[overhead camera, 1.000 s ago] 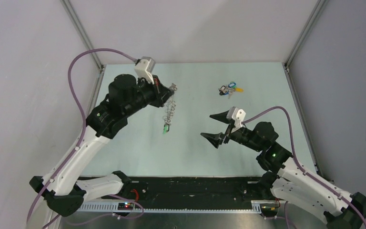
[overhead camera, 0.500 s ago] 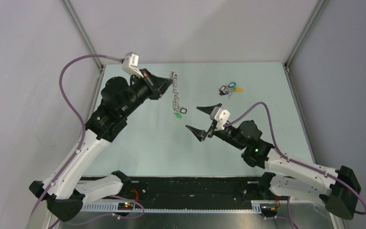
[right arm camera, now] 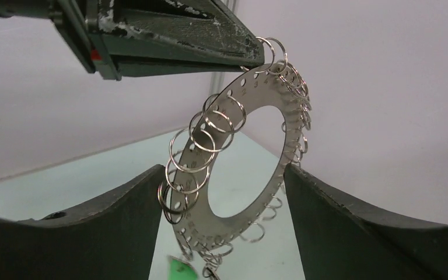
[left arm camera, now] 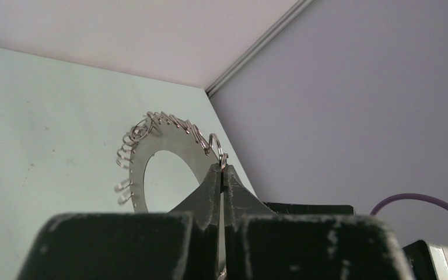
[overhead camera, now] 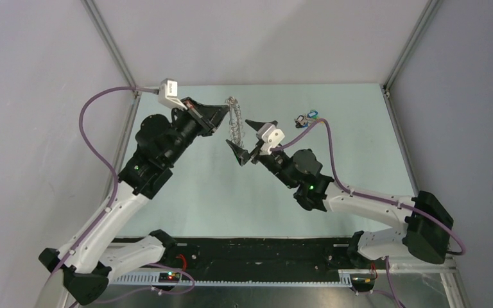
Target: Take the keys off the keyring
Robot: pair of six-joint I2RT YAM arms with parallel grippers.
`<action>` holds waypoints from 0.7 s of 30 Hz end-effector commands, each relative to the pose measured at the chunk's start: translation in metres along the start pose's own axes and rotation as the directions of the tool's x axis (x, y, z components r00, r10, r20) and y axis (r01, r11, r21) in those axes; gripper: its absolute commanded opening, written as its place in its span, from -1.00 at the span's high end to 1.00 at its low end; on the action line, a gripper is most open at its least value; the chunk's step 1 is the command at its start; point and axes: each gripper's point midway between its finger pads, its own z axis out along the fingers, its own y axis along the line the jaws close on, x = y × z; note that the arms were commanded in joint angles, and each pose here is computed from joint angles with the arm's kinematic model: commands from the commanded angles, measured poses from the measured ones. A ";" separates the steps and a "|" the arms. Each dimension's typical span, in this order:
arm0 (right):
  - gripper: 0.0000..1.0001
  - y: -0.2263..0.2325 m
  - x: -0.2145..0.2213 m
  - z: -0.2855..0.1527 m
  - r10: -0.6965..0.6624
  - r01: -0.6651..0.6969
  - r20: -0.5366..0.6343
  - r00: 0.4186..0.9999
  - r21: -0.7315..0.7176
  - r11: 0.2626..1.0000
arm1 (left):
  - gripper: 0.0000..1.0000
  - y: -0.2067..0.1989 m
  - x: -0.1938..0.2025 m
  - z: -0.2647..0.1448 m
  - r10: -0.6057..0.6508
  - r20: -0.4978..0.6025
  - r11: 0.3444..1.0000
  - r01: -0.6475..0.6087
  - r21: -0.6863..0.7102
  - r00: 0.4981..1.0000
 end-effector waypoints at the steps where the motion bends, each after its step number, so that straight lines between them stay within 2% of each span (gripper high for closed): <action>1: -0.56 -0.009 -0.038 0.020 0.063 -0.070 0.109 0.992 0.057 0.996 | 1.00 -0.019 -0.036 -0.011 -0.026 0.142 0.998 0.018 0.056 0.990; 3: -0.52 -0.012 -0.034 0.025 0.066 -0.074 0.095 0.993 0.080 0.994 | 1.00 -0.020 -0.038 -0.011 -0.027 0.150 0.998 0.018 0.062 0.988; 5: -0.37 -0.018 -0.031 0.027 0.056 -0.066 0.083 0.995 0.122 0.990 | 1.00 -0.020 -0.040 -0.013 -0.030 0.158 0.998 0.020 0.064 0.987; 6: -0.12 -0.023 -0.030 0.027 0.052 -0.064 0.080 0.995 0.153 0.986 | 1.00 -0.020 -0.040 -0.014 -0.030 0.161 0.998 0.020 0.065 0.986; 7: 0.02 -0.025 -0.029 0.027 0.037 -0.049 0.076 0.996 0.168 0.985 | 1.00 -0.020 -0.040 -0.015 -0.029 0.163 0.998 0.019 0.064 0.986; 8: 0.39 -0.030 -0.027 0.025 0.031 -0.043 0.066 0.997 0.201 0.979 | 0.99 -0.020 -0.041 -0.016 -0.028 0.166 0.998 0.017 0.065 0.986; 9: 0.58 -0.033 -0.025 0.024 0.010 -0.021 0.054 0.998 0.215 0.976 | 0.99 -0.019 -0.040 -0.017 -0.025 0.165 0.998 0.015 0.065 0.986; 10: 0.90 -0.035 -0.025 0.023 -0.005 -0.005 0.045 0.999 0.221 0.975 | 0.99 -0.019 -0.040 -0.018 -0.024 0.167 0.998 0.013 0.065 0.986; 13: 1.00 -0.034 -0.027 0.019 -0.095 0.092 0.010 0.995 0.181 0.979 | 0.77 -0.015 -0.040 -0.022 -0.020 0.175 0.998 0.010 0.057 0.984; 15: 1.00 -0.031 -0.031 0.016 -0.159 0.156 0.008 0.987 0.144 0.977 | 0.48 -0.014 -0.040 -0.026 -0.010 0.181 0.998 0.000 0.056 0.983; 17: 1.00 -0.033 -0.035 0.013 -0.233 0.229 0.013 0.972 0.125 0.965 | -0.07 -0.017 -0.041 -0.033 0.016 0.184 0.997 -0.029 0.070 0.983; 19: 1.00 -0.040 -0.040 0.009 -0.302 0.297 0.022 0.953 0.121 0.947 | -0.33 -0.023 -0.041 -0.041 0.068 0.178 0.992 -0.086 0.096 0.982; 21: 1.00 -0.047 -0.045 0.005 -0.353 0.348 0.036 0.935 0.100 0.932 | -0.51 -0.016 -0.035 -0.049 0.128 0.148 0.987 -0.140 0.077 0.981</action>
